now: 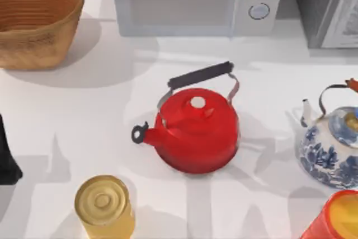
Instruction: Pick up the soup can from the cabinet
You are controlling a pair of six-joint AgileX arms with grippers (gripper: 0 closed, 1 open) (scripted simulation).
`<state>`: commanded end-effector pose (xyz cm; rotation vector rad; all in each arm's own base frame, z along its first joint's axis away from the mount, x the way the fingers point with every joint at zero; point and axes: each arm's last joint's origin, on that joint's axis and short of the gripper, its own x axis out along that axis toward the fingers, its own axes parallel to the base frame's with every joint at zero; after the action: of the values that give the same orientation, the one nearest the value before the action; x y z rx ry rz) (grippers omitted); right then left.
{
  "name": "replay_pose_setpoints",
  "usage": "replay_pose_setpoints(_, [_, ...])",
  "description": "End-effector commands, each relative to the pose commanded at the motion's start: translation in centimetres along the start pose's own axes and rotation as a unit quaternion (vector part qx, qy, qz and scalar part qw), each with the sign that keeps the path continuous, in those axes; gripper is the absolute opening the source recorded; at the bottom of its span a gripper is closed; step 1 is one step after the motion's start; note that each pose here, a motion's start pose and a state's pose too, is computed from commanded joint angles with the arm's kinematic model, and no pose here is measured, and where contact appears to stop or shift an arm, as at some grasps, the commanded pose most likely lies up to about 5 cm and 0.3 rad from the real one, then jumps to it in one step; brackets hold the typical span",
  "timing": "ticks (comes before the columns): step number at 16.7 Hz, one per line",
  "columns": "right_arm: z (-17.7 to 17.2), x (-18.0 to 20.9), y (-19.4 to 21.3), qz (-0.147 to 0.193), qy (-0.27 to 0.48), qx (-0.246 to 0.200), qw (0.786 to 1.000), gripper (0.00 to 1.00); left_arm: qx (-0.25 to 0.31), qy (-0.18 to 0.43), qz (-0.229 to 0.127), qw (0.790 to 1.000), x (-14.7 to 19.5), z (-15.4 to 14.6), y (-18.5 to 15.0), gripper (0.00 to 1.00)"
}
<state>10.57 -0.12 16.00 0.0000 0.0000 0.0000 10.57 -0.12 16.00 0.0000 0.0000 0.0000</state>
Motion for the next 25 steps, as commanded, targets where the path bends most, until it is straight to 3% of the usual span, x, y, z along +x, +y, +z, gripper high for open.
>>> replay_pose_setpoints(4, [0.8, 0.0, 0.0, -0.001, 0.0, 0.0, 1.0, 1.0, 0.0, 0.0, 0.0, 1.0, 0.0, 0.0, 0.0, 1.0])
replay_pose_setpoints(7, [4.0, 0.0, 0.1, -0.003, 0.002, 0.0, 1.0, 1.0, 0.0, 0.0, 0.0, 1.0, 0.0, 0.0, 0.0, 1.0])
replay_pose_setpoints(13, [15.3, 2.1, 0.7, -0.004, 0.01, -0.001, 1.0, 1.0, 0.0, 0.0, 0.0, 1.0, 0.0, 0.0, 0.0, 1.0])
replay_pose_setpoints(19, [26.9, 7.7, 2.3, -0.002, 0.011, -0.002, 1.0, 1.0, 0.0, 0.0, 0.0, 1.0, 0.0, 0.0, 0.0, 1.0])
replay_pose_setpoints(25, [33.6, 13.3, 4.2, 0.0, 0.003, -0.001, 1.0, 1.0, 0.0, 0.0, 0.0, 1.0, 0.0, 0.0, 0.0, 1.0])
